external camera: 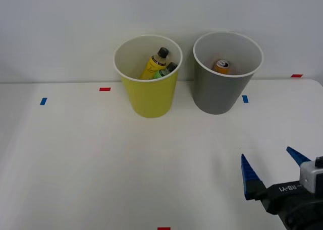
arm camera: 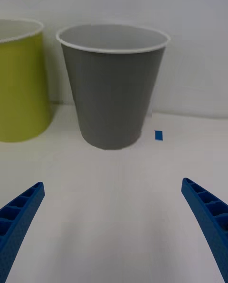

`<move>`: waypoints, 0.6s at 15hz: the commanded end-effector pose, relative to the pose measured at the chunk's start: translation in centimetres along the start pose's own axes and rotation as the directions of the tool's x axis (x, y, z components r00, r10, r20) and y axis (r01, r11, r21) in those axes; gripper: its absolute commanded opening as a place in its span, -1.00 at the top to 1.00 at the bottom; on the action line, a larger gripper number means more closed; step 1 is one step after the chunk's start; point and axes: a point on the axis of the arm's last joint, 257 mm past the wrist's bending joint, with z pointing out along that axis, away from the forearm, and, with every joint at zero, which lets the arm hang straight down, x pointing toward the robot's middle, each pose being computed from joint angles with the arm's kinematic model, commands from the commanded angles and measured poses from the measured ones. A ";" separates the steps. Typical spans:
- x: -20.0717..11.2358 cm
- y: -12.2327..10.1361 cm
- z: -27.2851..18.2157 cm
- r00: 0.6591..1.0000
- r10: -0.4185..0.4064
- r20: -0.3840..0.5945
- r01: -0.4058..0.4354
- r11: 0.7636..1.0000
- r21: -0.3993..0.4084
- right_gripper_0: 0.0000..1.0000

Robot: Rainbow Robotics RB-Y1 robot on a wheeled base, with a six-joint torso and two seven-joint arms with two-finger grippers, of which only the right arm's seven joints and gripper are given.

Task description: Put cans in the gray bin, plastic bottles in the light green bin

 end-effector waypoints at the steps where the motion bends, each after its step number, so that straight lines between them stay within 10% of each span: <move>1: 4.6 -1.5 -0.9 0.999 -0.046 -0.030 0.046 0.999 0.027 -1.00; 9: 11.3 -1.9 -2.3 0.982 0.138 0.129 -0.136 0.990 -0.024 -1.00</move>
